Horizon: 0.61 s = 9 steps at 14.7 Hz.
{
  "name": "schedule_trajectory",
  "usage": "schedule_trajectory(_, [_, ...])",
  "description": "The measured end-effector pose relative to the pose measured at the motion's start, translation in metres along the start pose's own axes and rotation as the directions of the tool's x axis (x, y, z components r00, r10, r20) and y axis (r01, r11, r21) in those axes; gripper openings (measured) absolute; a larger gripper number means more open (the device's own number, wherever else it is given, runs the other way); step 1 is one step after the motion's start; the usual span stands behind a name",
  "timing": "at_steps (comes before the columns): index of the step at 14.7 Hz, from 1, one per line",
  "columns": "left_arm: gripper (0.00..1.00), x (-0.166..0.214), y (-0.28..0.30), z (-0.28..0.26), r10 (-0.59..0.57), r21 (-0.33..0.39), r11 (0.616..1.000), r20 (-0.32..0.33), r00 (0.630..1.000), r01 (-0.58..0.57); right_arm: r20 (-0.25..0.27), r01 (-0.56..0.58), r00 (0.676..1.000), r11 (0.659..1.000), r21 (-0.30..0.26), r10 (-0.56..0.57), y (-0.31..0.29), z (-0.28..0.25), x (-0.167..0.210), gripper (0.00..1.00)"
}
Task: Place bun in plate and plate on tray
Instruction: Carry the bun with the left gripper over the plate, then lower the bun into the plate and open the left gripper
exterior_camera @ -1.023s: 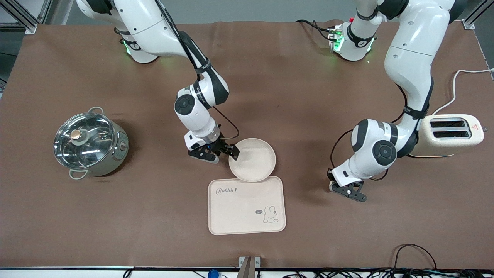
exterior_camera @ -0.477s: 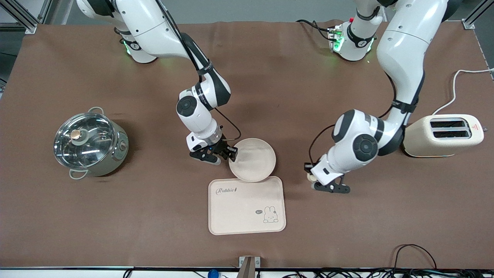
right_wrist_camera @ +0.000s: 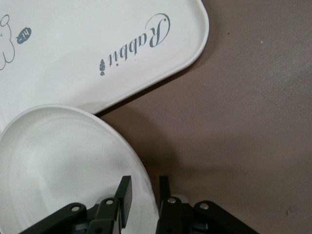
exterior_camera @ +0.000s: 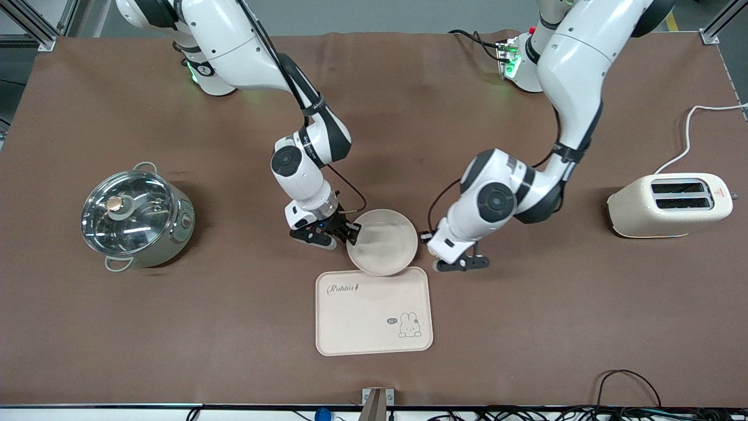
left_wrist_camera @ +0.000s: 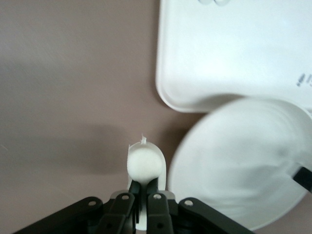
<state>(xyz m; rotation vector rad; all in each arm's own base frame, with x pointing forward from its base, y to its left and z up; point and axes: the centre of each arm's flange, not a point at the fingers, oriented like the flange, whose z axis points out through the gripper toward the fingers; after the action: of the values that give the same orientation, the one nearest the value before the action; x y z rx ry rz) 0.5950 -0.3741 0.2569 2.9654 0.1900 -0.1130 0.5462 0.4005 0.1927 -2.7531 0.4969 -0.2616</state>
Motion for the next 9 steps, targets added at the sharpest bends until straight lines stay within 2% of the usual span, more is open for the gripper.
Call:
schedule_trajectory(1, [0.07,-0.009,0.010,0.006,-0.023,0.004,1.000,0.007,1.000,0.023,0.000,0.000,1.000,1.000,0.000,0.000,0.000,0.000,0.000,0.24])
schedule_trajectory(2, [0.07,-0.016,0.017,0.011,-0.042,0.006,0.999,0.011,0.999,0.041,0.000,0.000,1.000,1.000,0.000,0.000,0.000,0.000,0.000,0.24])
schedule_trajectory(4, [0.07,-0.021,0.025,0.018,-0.071,0.003,0.997,0.011,0.997,0.071,0.000,0.001,1.000,1.000,0.001,-0.001,-0.001,0.000,-0.001,0.06])
schedule_trajectory(6, [0.07,-0.021,0.028,0.023,-0.112,-0.013,0.994,0.002,0.994,0.112,-0.007,0.001,1.000,1.000,0.007,-0.001,-0.002,-0.001,0.000,0.04])
schedule_trajectory(7, [0.11,-0.021,0.030,0.027,-0.128,-0.016,0.992,0.001,0.992,0.128,-0.007,0.001,1.000,1.000,0.006,-0.001,-0.002,-0.001,0.001,0.04])
schedule_trajectory(9, [0.29,-0.022,0.035,0.034,-0.143,-0.023,0.989,0.002,0.990,0.143,-0.007,0.001,1.000,1.000,0.006,-0.001,-0.001,-0.001,0.000,0.04])
